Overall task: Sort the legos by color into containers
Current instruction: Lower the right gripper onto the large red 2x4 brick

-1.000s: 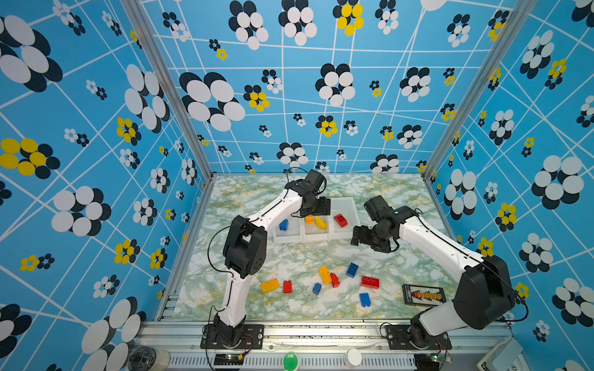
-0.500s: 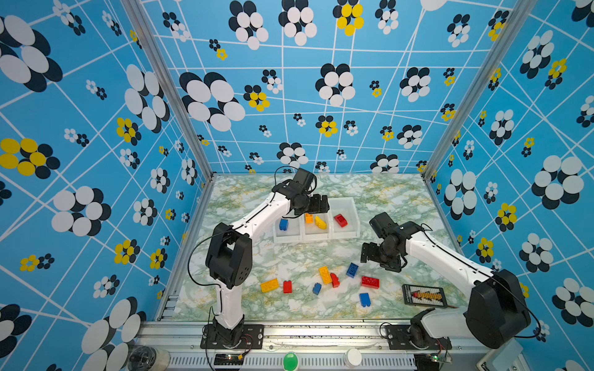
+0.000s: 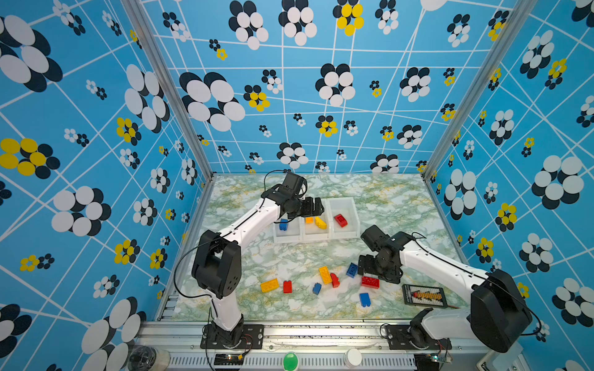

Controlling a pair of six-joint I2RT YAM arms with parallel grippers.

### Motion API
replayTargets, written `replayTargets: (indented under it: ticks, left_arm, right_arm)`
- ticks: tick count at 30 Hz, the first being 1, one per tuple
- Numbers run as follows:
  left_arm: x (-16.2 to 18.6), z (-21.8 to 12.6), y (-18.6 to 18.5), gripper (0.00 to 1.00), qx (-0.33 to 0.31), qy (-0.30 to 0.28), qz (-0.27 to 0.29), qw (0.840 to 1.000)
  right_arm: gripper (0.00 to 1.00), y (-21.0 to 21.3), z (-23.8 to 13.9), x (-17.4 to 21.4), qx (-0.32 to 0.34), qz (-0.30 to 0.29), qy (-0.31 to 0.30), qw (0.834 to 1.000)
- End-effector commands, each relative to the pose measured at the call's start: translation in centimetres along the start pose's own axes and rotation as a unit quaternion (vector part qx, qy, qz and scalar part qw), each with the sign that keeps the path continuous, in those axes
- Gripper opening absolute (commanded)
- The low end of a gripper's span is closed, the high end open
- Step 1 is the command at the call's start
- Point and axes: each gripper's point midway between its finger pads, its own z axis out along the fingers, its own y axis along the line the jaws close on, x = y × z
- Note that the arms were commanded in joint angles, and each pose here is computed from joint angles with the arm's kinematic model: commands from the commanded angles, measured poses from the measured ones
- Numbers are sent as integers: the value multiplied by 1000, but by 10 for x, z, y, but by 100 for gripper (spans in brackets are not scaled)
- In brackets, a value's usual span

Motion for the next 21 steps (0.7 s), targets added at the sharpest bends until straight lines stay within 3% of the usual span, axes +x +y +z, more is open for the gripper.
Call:
replayTargets:
  ticks: [1, 7, 21]
  left_arm:
    - [-6, -15, -7, 99, 16, -21, 11, 1000]
    - [-5, -25, -1, 99, -4, -36, 30, 999]
    - [1, -27, 1, 99, -3, -32, 23, 999]
  right_arm:
    - [96, -2, 2, 1, 4, 7, -11, 1000]
    - [88, 1, 10, 4, 9, -3, -7, 1000]
    - [85, -4, 28, 11, 29, -13, 10, 999]
